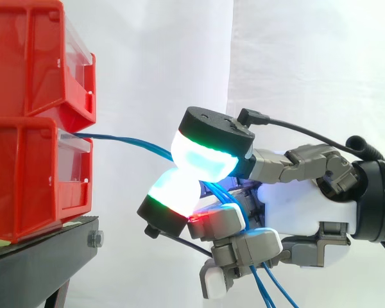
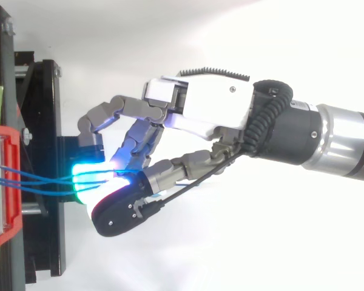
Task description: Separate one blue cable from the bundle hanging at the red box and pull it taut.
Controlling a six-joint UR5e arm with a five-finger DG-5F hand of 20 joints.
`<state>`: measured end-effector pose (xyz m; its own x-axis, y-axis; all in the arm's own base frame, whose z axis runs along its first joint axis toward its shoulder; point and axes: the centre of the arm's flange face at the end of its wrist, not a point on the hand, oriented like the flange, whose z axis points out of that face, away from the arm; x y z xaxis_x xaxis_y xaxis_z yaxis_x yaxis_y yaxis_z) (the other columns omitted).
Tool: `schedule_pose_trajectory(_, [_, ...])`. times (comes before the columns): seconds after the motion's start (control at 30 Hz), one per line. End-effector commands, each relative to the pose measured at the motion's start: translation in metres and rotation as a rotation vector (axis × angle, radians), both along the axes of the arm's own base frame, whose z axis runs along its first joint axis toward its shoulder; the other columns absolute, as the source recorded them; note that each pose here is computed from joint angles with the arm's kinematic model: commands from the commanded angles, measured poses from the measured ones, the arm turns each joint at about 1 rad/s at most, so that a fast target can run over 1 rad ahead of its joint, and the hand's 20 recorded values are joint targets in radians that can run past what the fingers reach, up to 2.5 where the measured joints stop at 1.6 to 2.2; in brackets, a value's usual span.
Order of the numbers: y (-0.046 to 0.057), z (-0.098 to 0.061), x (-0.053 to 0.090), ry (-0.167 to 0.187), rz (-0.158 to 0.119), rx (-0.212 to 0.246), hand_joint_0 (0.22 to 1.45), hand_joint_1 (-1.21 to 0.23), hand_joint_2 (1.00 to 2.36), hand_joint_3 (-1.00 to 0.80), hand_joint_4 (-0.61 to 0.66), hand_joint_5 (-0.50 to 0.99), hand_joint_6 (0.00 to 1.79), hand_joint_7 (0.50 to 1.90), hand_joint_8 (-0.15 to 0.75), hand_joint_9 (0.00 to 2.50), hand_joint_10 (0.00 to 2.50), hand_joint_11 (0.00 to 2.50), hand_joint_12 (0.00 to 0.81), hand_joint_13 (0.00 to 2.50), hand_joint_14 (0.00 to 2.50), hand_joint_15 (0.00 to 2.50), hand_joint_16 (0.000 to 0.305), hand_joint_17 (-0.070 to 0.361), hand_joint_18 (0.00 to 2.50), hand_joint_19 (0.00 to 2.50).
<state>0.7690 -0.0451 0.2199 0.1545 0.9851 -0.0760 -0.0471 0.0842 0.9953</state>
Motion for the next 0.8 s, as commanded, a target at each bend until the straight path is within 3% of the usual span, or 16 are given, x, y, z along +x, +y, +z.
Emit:
schedule_pose_trajectory(0.0, [0.0,-0.0001,-0.0001,0.001,0.0,0.0,0.59,-0.6,1.0,-0.5,0.24,-0.24,0.86,1.16,0.348,1.0,0.02,1.38,0.396,1.29,0.01,1.52,0.048,0.109,0.94,0.66])
schedule_pose_trajectory(0.23, [0.0001,0.0002,0.0002,-0.002,0.0,0.0,0.53,-0.61,1.0,-0.5,0.24,-0.23,0.85,1.12,0.363,1.01,0.02,1.36,0.416,1.3,0.01,1.5,0.051,0.115,0.97,0.66])
schedule_pose_trajectory(0.3, [0.0001,0.0002,0.0002,-0.002,0.0,0.0,0.6,-0.5,1.0,-0.5,0.19,-0.22,0.83,1.14,0.346,1.02,0.02,1.34,0.39,1.3,0.02,1.5,0.048,0.108,0.96,0.68])
schedule_pose_trajectory(0.4, [0.0001,0.0002,0.0002,-0.002,0.0,0.0,0.66,-0.45,1.0,-0.5,0.13,-0.21,0.81,1.15,0.336,1.05,0.02,1.32,0.371,1.33,0.02,1.52,0.046,0.105,0.97,0.7])
schedule_pose_trajectory(0.6, [0.0,-0.0001,-0.0001,0.001,0.0,0.0,0.7,-0.49,1.0,-0.5,0.17,-0.2,0.77,1.12,0.337,1.03,0.02,1.33,0.376,1.34,0.02,1.52,0.048,0.108,0.98,0.71])
schedule_pose_trajectory(0.77, [0.0,-0.0001,-0.0001,0.001,0.0,0.0,0.69,-0.59,1.01,-0.36,0.19,-0.2,0.77,1.15,0.339,1.0,0.02,1.33,0.376,1.31,0.02,1.53,0.048,0.109,0.98,0.72])
